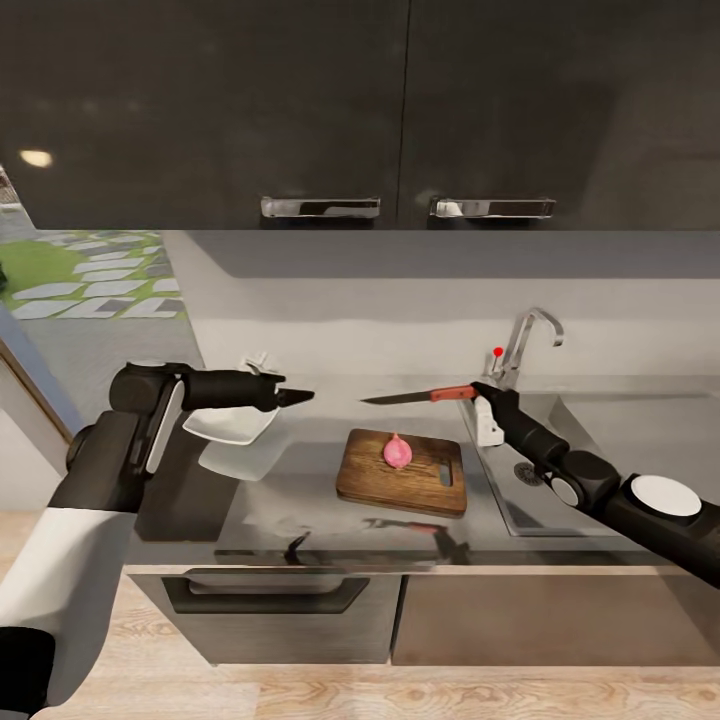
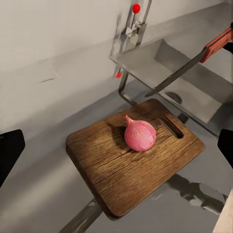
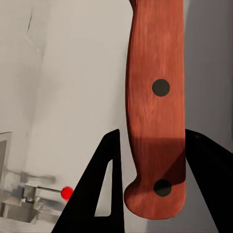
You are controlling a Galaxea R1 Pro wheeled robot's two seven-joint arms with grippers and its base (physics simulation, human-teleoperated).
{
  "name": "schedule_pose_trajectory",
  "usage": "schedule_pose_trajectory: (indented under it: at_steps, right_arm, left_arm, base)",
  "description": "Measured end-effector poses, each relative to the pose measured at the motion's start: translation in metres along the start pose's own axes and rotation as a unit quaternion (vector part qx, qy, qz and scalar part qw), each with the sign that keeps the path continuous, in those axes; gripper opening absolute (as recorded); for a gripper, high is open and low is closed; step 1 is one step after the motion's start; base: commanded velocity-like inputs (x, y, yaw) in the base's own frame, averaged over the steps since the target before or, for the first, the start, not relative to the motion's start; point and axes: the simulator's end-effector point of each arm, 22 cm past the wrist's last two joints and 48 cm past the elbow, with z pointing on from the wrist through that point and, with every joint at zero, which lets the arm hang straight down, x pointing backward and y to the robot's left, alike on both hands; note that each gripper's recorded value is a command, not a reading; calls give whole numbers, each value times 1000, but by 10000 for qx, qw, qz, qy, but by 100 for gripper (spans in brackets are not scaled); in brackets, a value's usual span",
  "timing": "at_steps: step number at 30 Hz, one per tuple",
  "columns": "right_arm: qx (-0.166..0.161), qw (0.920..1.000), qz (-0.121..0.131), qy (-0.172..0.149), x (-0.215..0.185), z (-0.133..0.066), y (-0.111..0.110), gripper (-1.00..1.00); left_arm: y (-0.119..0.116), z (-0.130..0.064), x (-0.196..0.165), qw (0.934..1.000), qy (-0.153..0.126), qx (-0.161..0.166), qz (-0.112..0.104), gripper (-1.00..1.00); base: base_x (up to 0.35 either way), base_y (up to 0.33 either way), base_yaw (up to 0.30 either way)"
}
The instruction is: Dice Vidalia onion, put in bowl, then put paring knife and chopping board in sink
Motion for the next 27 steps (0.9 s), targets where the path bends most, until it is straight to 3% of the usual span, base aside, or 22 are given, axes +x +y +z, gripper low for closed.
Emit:
schedule_pose_trajectory:
  at_steps: [13, 18, 27]
  right_arm:
    - [-22, 10000, -28, 71, 7, 0, 6, -100]
    - [-181, 9996, -97, 189, 19, 0, 22, -100]
    - [-269, 9994, -231, 55, 8, -4, 40, -100]
  left_arm:
    - [-7, 5, 4, 9999, 86, 64, 70, 100]
    - [-7, 5, 4, 9999, 91, 67, 74, 100]
    - [-8, 5, 3, 9999, 84, 68, 85, 100]
  base:
    - [0, 0, 0]
    - [0, 0, 0]
    - [0, 0, 0]
